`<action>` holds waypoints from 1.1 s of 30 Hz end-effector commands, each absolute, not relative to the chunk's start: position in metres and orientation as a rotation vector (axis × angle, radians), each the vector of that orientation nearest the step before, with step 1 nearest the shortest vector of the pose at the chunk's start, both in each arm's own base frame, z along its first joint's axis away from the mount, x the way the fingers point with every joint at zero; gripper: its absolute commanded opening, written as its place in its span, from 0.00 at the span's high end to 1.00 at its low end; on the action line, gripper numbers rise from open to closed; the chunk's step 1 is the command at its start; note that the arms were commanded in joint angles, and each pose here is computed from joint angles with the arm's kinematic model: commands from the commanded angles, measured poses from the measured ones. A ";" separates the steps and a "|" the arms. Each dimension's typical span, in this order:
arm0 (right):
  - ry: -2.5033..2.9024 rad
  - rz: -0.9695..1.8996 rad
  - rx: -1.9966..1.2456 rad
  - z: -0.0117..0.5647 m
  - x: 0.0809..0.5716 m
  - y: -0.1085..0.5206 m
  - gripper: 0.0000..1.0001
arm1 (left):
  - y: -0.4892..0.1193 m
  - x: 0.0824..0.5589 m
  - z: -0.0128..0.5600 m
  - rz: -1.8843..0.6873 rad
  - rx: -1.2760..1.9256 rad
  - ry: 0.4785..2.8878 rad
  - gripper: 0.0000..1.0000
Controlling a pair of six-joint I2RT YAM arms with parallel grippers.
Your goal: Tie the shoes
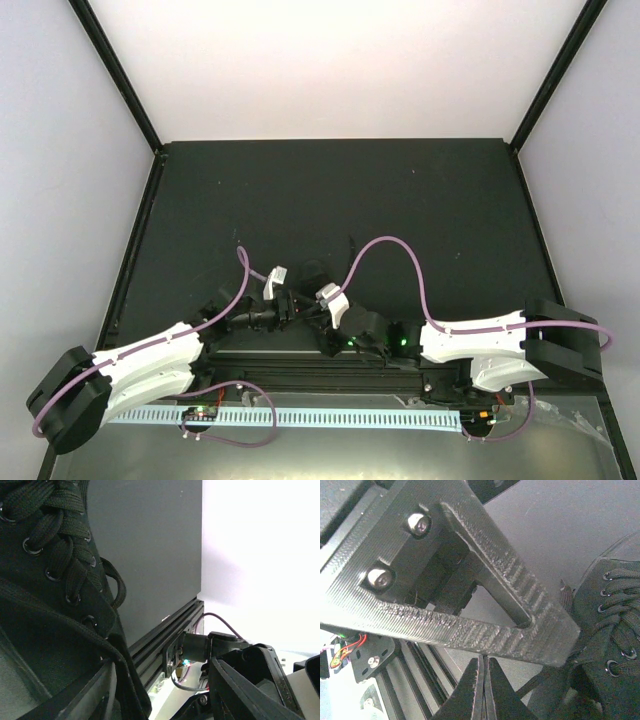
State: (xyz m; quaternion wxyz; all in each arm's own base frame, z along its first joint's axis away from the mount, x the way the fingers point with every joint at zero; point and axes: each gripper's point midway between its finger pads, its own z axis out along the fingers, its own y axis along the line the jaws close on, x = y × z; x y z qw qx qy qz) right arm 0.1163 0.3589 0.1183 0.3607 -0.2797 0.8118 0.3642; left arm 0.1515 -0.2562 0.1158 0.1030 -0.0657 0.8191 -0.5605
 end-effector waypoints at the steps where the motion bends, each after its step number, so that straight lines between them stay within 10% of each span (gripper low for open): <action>1: 2.048 0.985 -0.737 0.127 0.110 0.365 0.98 | -0.259 0.156 0.126 -1.688 -0.212 2.368 0.50; 21: 2.054 0.954 -0.674 0.132 0.115 0.348 0.93 | -0.253 0.161 0.120 -1.615 -0.220 2.355 0.98; 27: 2.049 0.871 -0.568 0.144 0.127 0.315 0.33 | -0.247 0.168 0.124 -1.536 -0.142 2.290 0.98; 33: 2.130 0.703 -0.341 0.145 0.173 0.266 0.20 | -0.239 0.173 0.139 -1.455 -0.037 2.178 0.98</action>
